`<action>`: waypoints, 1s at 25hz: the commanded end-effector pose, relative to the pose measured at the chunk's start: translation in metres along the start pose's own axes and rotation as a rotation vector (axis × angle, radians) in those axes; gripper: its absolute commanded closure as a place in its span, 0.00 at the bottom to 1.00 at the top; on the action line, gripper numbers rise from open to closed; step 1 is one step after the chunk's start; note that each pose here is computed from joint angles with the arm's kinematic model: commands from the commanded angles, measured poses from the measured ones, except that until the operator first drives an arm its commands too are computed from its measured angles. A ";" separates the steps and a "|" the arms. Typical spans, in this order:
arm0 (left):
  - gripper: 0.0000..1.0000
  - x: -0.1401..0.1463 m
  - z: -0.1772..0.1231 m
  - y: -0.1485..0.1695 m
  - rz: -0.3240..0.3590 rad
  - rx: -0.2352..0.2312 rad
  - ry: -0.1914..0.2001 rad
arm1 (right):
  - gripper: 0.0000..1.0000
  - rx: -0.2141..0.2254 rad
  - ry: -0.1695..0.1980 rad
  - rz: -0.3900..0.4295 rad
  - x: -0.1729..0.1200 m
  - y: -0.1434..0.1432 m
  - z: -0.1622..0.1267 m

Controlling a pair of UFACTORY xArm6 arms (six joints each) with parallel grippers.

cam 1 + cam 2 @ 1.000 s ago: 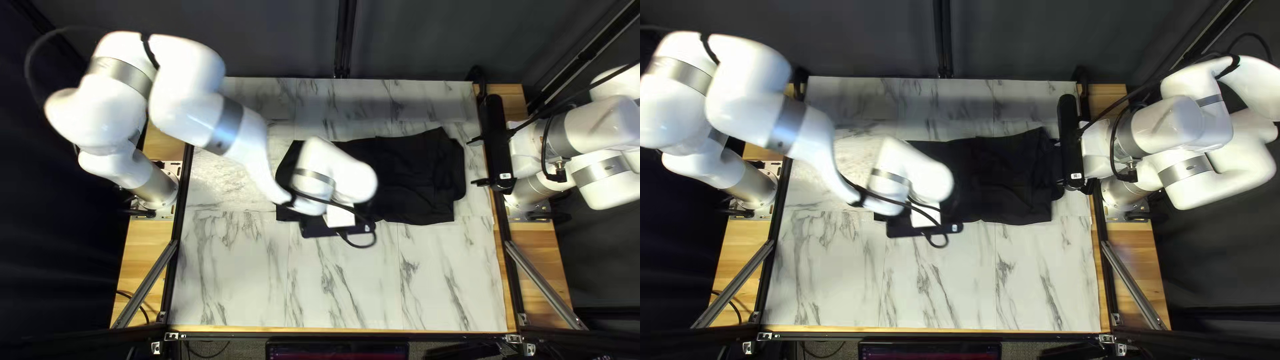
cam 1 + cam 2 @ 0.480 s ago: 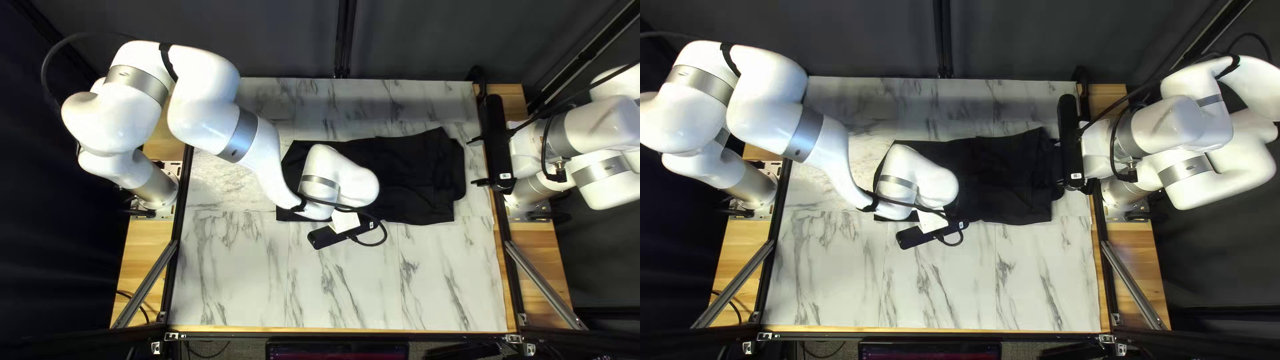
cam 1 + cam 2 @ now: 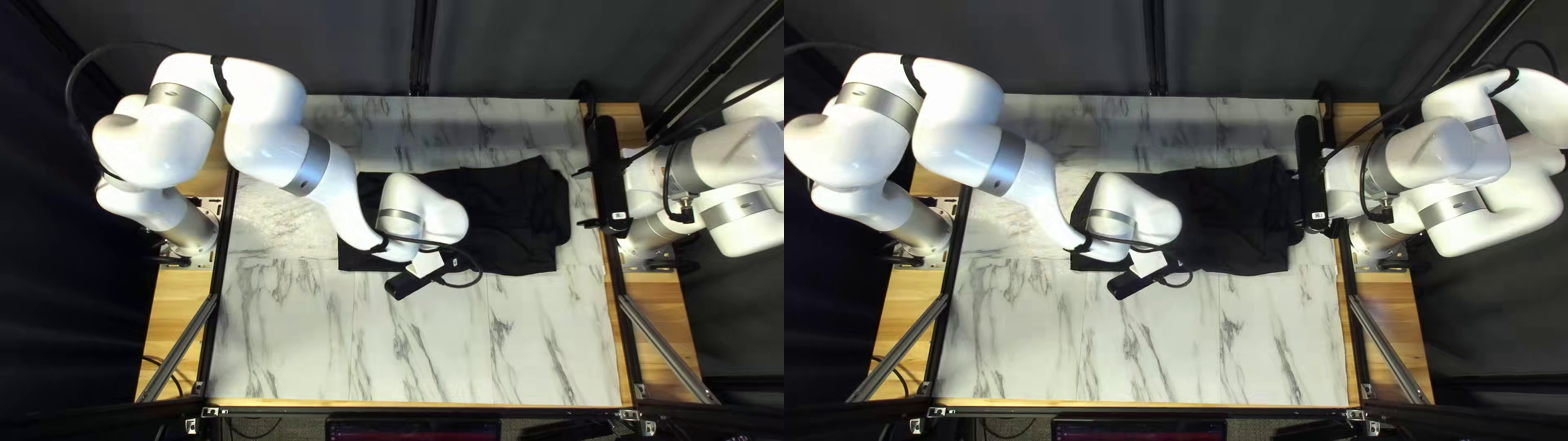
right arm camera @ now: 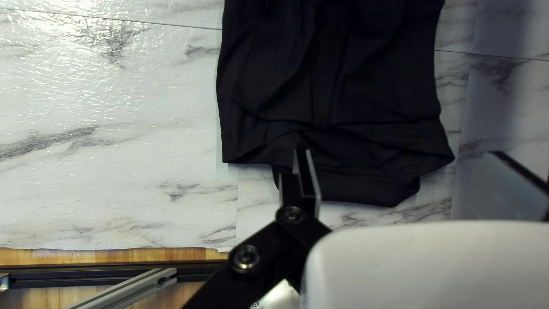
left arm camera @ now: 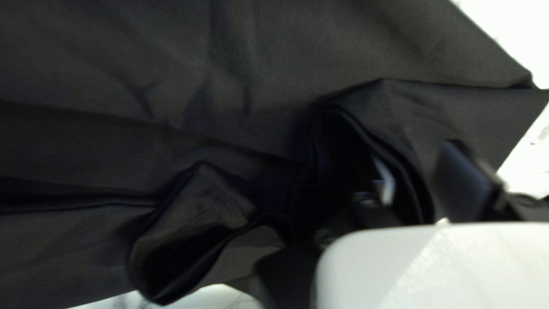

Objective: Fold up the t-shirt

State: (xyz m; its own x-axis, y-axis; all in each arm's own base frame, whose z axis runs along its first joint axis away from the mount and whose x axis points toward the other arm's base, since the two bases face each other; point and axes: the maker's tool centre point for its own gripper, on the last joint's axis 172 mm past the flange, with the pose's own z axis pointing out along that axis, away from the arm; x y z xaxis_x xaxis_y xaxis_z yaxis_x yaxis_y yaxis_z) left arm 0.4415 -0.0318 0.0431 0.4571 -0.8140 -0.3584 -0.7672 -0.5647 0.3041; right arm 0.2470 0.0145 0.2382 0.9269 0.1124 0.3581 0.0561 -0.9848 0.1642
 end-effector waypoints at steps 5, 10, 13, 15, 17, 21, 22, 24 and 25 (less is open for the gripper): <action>1.00 0.009 -0.014 0.011 0.134 0.088 0.064 | 0.00 0.000 0.000 0.000 0.000 0.000 0.000; 1.00 0.010 -0.026 0.019 0.271 0.169 0.132 | 0.00 0.000 0.000 0.000 0.000 0.000 0.000; 1.00 0.009 -0.034 0.024 0.330 0.204 0.158 | 0.00 0.000 0.000 0.000 0.000 0.000 0.000; 1.00 0.008 -0.040 0.028 0.374 0.227 0.174 | 0.00 0.000 0.000 0.000 0.000 0.000 0.000; 1.00 0.009 -0.045 0.031 0.406 0.245 0.185 | 0.00 0.000 0.000 0.000 0.000 0.000 0.000; 1.00 0.012 -0.052 0.036 0.454 0.276 0.205 | 0.00 0.000 0.000 0.000 0.000 0.000 0.000; 1.00 0.014 -0.052 0.036 0.466 0.281 0.210 | 0.00 0.000 0.000 0.000 0.000 0.000 0.000; 1.00 0.017 -0.052 0.037 0.488 0.290 0.219 | 0.00 0.000 0.000 0.000 0.000 0.000 0.000; 1.00 0.018 -0.052 0.037 0.494 0.293 0.221 | 0.00 0.000 0.000 0.000 0.000 0.000 0.000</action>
State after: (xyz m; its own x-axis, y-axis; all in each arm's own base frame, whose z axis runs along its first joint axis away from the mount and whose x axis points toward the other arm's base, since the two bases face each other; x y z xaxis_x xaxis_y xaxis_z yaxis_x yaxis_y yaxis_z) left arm 0.4439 -0.0715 0.0941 0.0911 -0.9947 -0.0471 -0.9869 -0.0965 0.1293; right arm 0.2470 0.0145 0.2382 0.9269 0.1124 0.3581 0.0561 -0.9848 0.1642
